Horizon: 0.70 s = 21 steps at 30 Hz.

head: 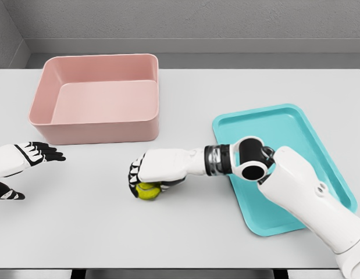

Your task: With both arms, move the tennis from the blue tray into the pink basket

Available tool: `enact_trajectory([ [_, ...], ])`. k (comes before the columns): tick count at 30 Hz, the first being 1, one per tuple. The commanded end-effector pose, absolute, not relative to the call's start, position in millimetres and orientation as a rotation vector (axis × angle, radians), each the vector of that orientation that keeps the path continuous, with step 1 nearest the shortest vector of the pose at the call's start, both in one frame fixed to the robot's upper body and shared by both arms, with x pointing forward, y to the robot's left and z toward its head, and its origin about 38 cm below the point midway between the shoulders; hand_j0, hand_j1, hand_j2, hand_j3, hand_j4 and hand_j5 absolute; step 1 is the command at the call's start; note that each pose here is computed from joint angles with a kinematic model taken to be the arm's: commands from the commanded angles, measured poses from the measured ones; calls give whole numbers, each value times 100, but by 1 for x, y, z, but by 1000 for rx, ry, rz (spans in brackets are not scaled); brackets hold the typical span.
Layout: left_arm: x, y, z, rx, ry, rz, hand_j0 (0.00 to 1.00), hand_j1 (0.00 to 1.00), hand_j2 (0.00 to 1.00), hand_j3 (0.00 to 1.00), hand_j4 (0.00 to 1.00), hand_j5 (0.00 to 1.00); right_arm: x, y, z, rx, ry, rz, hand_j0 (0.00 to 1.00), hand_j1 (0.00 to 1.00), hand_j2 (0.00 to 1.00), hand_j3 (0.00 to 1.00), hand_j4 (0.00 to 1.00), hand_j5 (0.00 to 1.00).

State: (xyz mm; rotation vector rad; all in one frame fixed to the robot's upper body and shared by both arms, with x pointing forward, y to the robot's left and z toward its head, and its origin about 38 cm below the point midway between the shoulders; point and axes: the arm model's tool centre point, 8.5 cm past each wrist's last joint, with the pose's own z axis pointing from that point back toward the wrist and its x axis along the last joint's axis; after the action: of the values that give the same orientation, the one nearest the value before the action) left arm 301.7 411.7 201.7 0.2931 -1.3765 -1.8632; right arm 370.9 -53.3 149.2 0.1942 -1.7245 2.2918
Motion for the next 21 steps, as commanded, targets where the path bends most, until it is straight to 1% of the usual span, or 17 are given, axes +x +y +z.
enact_trajectory([
  [1,302,412,203,293,-1378,-1858,100,100,100,100,100,100,370,-51,149,203,-1727,2287,46,46,46,46,46,46],
  [2,302,412,203,292,-1379,-1857,100,100,100,100,100,100,370,-51,149,203,-1727,2287,50,50,50,50,50,50],
  [3,302,412,203,293,-1378,-1858,100,100,100,100,100,100,370,-51,149,203,-1727,2287,63,63,63,63,63,63],
  [4,302,412,203,293,-1378,-1858,100,100,100,100,100,100,370,-52,148,200,-1724,2287,79,79,79,79,79,79],
  [5,302,412,203,293,-1380,-1857,100,100,100,100,100,100,371,-52,149,199,-1727,2284,89,89,89,89,89,89],
  [6,302,412,203,293,-1378,-1858,100,100,100,100,100,100,371,-52,149,197,-1726,2286,95,95,95,95,95,95],
  [8,302,412,203,293,-1378,-1858,100,100,100,100,100,100,372,-53,150,194,-1731,2279,99,99,99,99,99,99],
  [12,302,412,202,292,-1380,-1857,100,100,100,100,100,100,375,-56,154,177,-1737,2276,99,99,99,99,99,99],
  [14,302,412,202,292,-1380,-1857,100,100,100,100,100,100,384,-74,170,101,-1765,2247,99,99,99,99,99,99],
  [17,302,408,199,286,-1388,-1862,100,100,100,100,100,100,387,-92,183,34,-1773,2252,100,100,100,100,100,100],
  [19,300,401,191,249,-1382,-1869,100,100,100,100,100,100,393,-112,188,-18,-1756,2236,100,100,100,100,100,100],
  [21,298,389,184,232,-1402,-1892,100,100,100,100,100,100,386,-149,217,-152,-1814,2198,100,100,100,100,100,100],
])
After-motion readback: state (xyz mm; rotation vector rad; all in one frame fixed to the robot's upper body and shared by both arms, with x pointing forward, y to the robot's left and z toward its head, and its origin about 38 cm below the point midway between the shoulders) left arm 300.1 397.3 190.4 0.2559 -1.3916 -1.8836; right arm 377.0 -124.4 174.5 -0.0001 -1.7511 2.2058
